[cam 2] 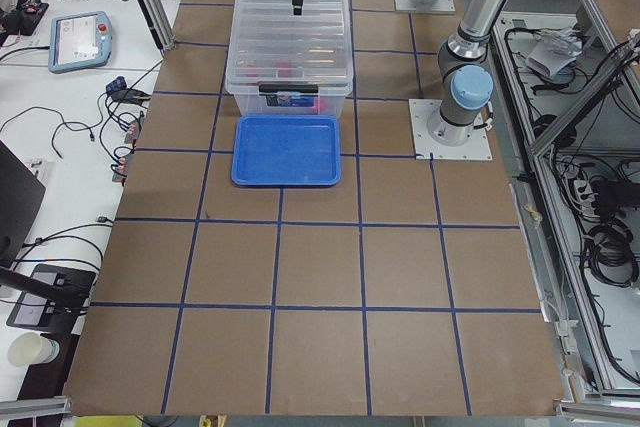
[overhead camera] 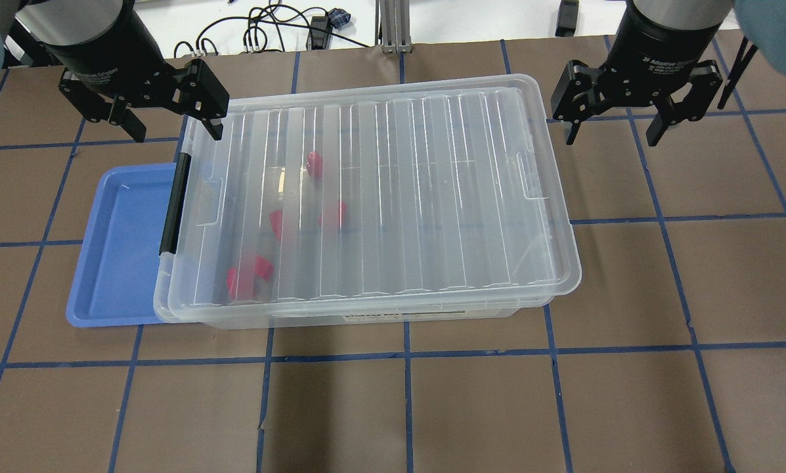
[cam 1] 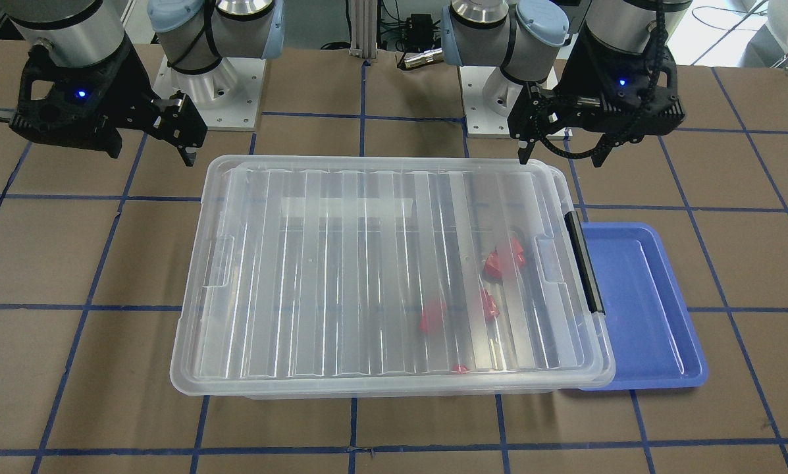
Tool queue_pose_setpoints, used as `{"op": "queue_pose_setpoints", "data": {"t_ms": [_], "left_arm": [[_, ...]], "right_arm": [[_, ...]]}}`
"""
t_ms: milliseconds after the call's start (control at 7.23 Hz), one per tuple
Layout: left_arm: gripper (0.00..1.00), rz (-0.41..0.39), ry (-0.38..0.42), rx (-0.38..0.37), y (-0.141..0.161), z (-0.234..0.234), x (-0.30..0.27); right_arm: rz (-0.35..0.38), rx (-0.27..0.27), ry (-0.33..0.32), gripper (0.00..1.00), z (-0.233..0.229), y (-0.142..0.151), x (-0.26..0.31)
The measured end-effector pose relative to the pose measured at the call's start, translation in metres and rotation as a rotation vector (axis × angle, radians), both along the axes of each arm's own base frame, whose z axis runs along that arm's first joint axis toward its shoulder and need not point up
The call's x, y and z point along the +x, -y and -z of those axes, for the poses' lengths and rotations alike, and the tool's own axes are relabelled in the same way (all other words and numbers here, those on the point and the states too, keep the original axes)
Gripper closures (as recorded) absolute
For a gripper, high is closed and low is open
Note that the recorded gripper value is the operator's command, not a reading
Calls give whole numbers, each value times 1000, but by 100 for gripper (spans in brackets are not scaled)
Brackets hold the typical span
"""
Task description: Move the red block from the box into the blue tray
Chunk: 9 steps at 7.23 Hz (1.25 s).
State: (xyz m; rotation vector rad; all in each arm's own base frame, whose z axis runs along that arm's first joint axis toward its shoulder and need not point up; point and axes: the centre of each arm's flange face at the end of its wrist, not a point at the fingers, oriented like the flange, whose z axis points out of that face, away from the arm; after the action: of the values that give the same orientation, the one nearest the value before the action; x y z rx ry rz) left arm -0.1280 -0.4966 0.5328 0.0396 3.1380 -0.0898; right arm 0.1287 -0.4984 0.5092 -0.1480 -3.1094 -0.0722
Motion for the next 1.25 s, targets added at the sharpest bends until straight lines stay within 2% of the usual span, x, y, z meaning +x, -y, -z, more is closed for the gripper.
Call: {"op": "queue_pose_setpoints", "data": {"t_ms": [692, 969, 1245], "left_arm": [[0, 7, 8, -7, 4, 3, -2], [0, 17, 4, -34, -16, -13, -7], [0, 15, -1, -40, -17, -14, -8]], "right_arm": [[-2, 25, -4, 0, 13, 7, -2], [-1, 77, -6, 0, 44, 18, -3], [2, 120, -6, 0, 80, 38, -3]]}}
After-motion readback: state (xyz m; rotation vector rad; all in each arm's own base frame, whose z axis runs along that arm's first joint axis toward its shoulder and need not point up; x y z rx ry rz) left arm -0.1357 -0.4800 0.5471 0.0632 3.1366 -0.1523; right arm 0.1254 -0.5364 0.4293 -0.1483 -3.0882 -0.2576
